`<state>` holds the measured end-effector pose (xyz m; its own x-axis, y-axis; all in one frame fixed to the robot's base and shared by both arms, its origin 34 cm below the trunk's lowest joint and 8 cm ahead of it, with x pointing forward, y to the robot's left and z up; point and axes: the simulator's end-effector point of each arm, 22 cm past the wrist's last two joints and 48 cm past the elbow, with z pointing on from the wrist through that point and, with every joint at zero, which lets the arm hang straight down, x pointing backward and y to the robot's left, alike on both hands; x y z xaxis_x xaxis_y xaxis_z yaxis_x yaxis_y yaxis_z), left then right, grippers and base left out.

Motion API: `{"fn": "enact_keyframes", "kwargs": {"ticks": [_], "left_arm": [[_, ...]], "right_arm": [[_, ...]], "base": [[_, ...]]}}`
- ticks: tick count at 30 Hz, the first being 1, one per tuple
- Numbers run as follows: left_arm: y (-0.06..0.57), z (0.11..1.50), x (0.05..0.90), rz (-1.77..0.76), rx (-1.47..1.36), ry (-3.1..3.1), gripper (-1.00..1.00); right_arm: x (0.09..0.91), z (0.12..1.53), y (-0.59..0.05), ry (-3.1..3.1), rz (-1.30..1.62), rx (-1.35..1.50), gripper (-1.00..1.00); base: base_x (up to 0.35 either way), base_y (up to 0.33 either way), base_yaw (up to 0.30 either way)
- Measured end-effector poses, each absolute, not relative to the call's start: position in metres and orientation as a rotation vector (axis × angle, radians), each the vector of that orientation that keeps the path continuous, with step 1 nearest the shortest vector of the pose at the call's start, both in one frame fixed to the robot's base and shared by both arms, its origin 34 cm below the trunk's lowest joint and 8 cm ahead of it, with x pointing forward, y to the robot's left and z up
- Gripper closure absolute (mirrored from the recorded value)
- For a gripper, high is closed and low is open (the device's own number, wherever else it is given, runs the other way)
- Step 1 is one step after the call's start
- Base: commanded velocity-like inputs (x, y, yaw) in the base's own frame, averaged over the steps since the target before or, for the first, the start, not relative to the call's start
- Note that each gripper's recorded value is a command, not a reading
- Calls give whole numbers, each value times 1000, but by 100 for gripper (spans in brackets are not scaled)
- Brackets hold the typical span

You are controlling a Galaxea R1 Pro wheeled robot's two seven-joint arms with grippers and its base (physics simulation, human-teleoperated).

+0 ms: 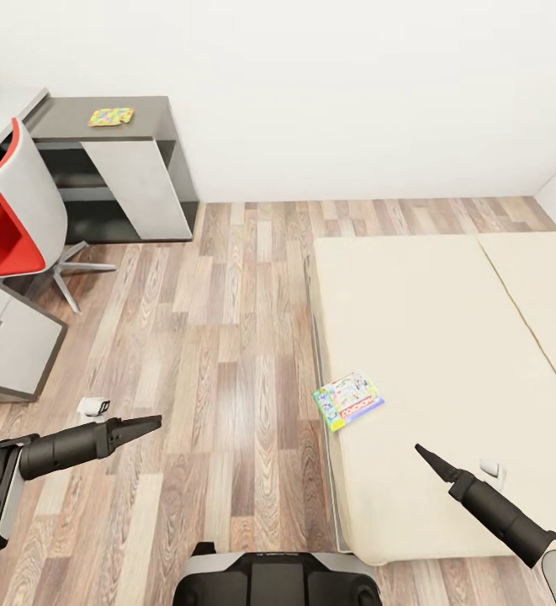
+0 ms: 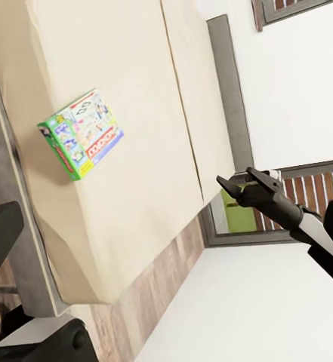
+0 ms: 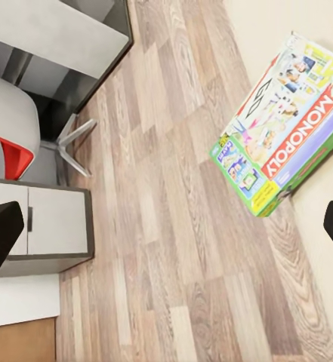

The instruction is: Put all the toys in the child's room - the three board games (two on the bed and one on the table), the two jigsaw puzzles on the table, and the tennis ball on the table - inside the toy box on the table in the child's room.

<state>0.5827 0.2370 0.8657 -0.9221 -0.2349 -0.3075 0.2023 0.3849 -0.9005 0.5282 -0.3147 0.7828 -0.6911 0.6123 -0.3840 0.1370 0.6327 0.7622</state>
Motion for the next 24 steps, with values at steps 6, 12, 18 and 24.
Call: {"fn": "enact_keyframes", "kwargs": {"ticks": [6, 12, 18, 24], "left_arm": [[237, 870, 584, -1549, -20, 2256, -100], [238, 875, 586, -1545, -14, 2248, -100], [238, 880, 587, -1542, -7, 2241, -100], [238, 885, 588, -1538, 1, 2234, -100]], "right_arm": [[530, 787, -314, 2205, 961, 576, -100], [532, 791, -313, 2197, 964, 569, -100], [534, 795, -313, 2187, 965, 563, -100], [536, 799, -313, 2178, 966, 558, -100]], "base": [[0, 0, 0], [0, 0, 0], [0, 0, 0], [0, 0, 0]]}}
